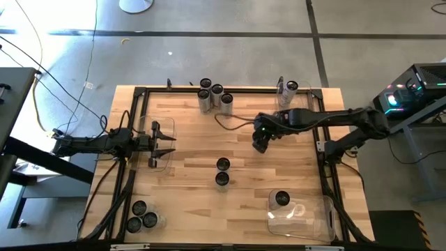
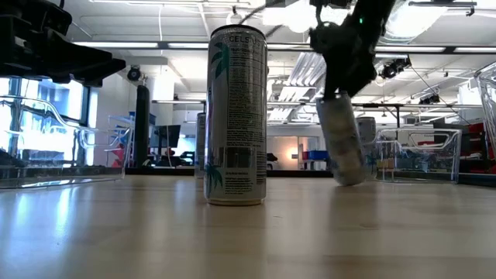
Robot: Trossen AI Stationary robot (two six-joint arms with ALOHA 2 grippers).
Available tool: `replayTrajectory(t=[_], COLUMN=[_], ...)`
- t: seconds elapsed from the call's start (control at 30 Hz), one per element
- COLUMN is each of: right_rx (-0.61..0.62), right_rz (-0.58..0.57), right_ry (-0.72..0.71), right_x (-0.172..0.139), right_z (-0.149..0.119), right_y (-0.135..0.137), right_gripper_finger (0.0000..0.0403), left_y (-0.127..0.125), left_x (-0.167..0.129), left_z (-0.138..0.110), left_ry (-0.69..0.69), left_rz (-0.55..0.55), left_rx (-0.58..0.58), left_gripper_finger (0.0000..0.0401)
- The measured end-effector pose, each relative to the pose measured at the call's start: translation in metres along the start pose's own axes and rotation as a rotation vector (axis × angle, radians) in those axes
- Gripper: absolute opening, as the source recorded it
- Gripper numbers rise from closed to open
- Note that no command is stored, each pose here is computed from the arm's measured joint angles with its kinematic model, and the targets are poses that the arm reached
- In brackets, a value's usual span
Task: Sort soda cans
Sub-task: Put the white-blue soda can into the top transparent bin
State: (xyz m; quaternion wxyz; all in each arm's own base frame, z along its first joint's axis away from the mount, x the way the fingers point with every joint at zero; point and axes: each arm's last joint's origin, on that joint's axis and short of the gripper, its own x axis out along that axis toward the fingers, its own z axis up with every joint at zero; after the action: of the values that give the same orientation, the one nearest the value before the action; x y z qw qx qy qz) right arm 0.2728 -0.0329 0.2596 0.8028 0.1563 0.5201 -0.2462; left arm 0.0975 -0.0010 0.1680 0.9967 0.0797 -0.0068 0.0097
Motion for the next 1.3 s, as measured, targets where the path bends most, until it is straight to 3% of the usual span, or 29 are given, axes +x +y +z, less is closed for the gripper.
replayTrajectory(t=[0.33,0.53,0.73,0.83,1.1,1.3], right_rx=[0.012,-0.417,-1.039,-1.266,-1.615,-1.723], right_rz=[-0.073,-0.035,-0.011,-0.031,-0.114,-0.111], right_ry=[0.115,0.122,0.151,0.2,0.493,0.633], right_x=[0.009,0.008,0.013,0.024,0.07,0.094], right_z=[-0.006,-0.006,-0.004,-0.002,-0.002,-0.005], right_y=[-0.011,-0.008,-0.011,-0.011,-0.016,-0.019], right_gripper_finger=[0.0317,0.0317,0.0316,0.0316,0.0316,0.031], left_y=[0.0,0.0,0.0,0.0,0.0,0.0], left_x=[0.0,0.0,0.0,0.0,0.0,0.0], left_z=[0.0,0.0,0.0,0.0,0.0,0.0], left_ry=[0.0,0.0,0.0,0.0,0.0,0.0], left_rz=[0.0,0.0,0.0,0.0,0.0,0.0], left_rx=[0.0,0.0,0.0,0.0,0.0,0.0], left_gripper_finger=[0.0179,0.0179,0.0179,0.0179,0.0179,0.0179])
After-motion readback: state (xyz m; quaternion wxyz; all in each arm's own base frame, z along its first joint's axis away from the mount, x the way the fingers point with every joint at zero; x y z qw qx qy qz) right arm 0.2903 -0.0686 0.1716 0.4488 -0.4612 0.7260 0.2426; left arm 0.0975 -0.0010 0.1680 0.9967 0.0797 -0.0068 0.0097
